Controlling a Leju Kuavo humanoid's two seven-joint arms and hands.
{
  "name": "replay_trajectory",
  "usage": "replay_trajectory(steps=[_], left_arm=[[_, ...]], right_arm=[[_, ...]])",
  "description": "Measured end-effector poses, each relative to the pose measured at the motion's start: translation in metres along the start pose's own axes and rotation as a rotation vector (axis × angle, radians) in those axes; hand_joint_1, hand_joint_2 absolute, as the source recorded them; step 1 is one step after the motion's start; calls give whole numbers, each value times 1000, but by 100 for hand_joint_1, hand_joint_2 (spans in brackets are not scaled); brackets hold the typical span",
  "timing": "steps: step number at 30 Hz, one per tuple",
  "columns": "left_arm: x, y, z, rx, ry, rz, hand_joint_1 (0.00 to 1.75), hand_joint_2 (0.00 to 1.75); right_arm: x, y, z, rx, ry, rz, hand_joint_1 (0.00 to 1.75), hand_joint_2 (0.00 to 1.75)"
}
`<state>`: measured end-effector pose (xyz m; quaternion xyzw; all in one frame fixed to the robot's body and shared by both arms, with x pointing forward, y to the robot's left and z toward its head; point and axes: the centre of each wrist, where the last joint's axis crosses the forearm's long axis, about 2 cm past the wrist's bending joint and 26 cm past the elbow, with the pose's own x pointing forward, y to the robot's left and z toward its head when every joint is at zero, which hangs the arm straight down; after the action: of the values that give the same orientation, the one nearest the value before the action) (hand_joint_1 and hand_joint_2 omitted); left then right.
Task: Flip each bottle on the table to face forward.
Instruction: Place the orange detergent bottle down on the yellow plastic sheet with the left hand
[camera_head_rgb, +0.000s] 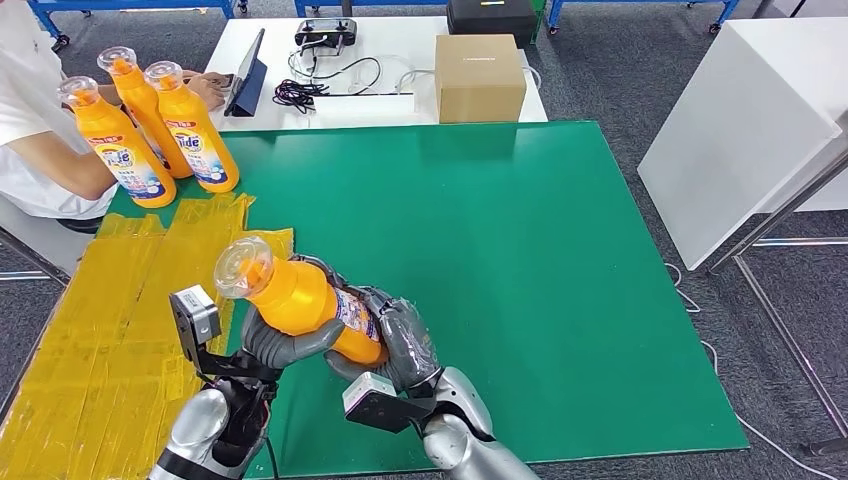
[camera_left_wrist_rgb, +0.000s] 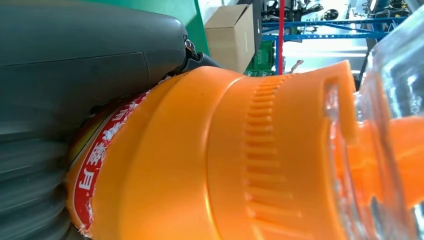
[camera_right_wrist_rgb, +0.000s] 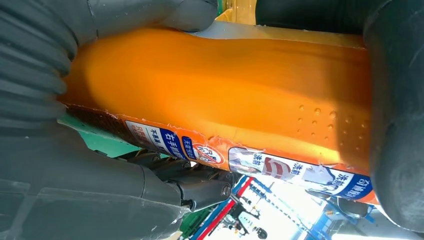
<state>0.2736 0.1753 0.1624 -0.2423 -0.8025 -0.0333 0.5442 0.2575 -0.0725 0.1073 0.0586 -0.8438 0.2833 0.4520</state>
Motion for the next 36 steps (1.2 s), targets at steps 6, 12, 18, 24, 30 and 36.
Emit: replay_trajectory(steps=[6,12,18,24,30,36], left_arm=[[0,0,0,20,-5,2,175,175],[2,0,4,95,-38,-109,175,175],[8,23,13,227,-79,-452,175,175],[17,47,14,183,5,-1237,175,175],[10,83,5,83,247,-1780,175,175],[-4,117,-1,-3,429,-1893,175,175]], right_arm=[[0,1,1,-5,15,-55,51,175],[10,-2,13,-34,28,-185,0,175],[41,-27,36,-79,-17,-275,0,175],[60,-67,54,-186,-125,-283,0,175],[66,-99,67,-268,-177,-268,0,175],[69,-114,70,-305,-197,-241,0,175]])
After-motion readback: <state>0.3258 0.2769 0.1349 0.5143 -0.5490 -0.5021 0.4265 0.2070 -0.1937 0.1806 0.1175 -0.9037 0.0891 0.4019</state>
